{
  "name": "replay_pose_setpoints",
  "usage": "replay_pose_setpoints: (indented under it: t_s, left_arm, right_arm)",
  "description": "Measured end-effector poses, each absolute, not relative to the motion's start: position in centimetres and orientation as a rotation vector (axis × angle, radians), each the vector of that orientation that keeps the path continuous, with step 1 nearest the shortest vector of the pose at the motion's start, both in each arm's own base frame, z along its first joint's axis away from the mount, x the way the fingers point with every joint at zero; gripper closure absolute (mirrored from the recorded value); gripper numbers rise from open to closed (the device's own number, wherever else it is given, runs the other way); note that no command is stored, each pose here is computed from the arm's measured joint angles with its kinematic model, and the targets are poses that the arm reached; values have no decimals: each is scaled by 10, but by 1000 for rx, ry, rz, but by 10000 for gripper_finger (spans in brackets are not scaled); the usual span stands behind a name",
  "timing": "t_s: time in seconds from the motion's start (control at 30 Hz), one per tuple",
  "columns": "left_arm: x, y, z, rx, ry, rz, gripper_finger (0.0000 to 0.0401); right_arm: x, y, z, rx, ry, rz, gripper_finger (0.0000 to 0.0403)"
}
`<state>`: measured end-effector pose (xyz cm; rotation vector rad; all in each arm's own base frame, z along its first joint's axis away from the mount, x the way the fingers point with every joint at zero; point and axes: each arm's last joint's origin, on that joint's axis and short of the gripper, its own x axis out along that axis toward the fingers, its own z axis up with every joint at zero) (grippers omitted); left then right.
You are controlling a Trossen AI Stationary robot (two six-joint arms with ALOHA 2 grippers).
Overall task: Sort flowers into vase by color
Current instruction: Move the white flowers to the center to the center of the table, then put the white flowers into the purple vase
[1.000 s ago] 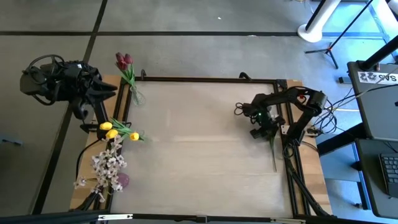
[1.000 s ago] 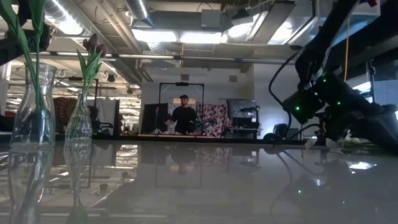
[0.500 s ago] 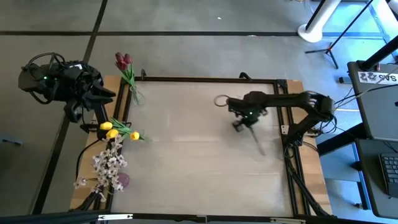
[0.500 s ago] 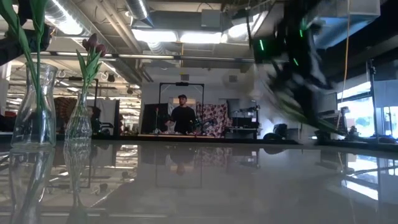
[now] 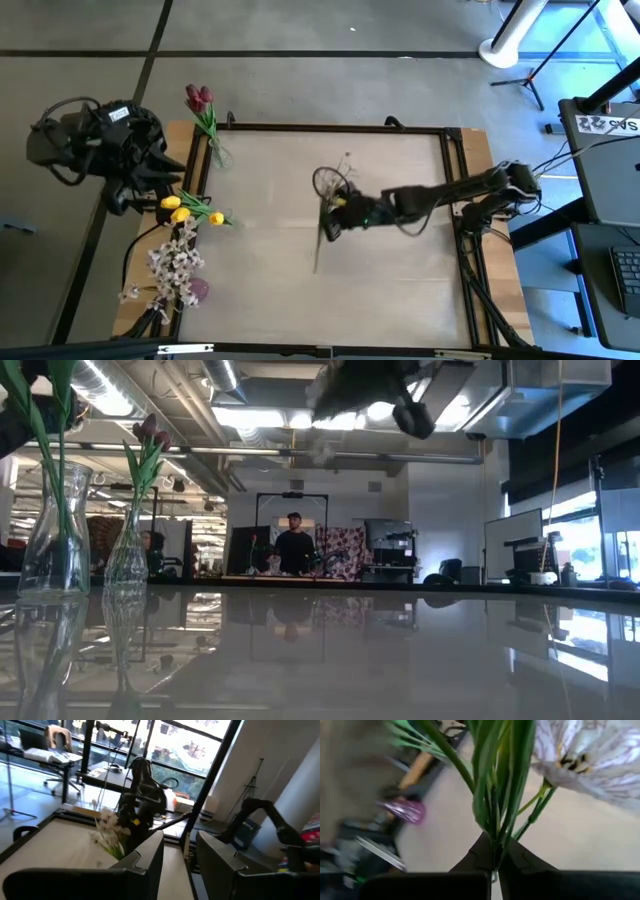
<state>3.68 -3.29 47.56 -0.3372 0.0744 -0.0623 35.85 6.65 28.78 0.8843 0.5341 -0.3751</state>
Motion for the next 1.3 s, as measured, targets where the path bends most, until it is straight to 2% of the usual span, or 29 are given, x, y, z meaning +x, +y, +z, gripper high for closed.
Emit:
replay_pose_setpoints:
  t_s: [0.17, 0.27, 0.4, 0.6, 0.73, 1.07, 1.17, 1.3]
  left_arm:
    - [43, -55, 474, -321, 92, -55, 290]
    - [47, -73, 471, -285, 117, -76, 290]
    - [51, -94, 467, -271, 172, -156, 290]
    - [54, -118, 467, -409, 276, -346, 290]
    - [58, -134, 471, -472, 263, -390, 290]
    - [61, -143, 495, -670, 107, -402, 290]
    - [61, -143, 498, -662, 84, -407, 290]
    - [61, -143, 496, -636, 94, -398, 290]
  right_arm:
    - [382, 104, 258, 1089, 453, -376, 398]
    - [393, 122, 235, 1137, 426, -371, 391]
    - [400, 135, 215, 1157, 425, -375, 387]
    - [400, 134, 205, 1042, 493, -372, 377]
    - [403, 128, 206, 923, 544, -288, 328]
    - [406, 124, 207, 717, 560, -197, 150]
    - [407, 128, 214, 668, 512, -141, 118]
    - [405, 150, 227, 567, 419, -6, 103]
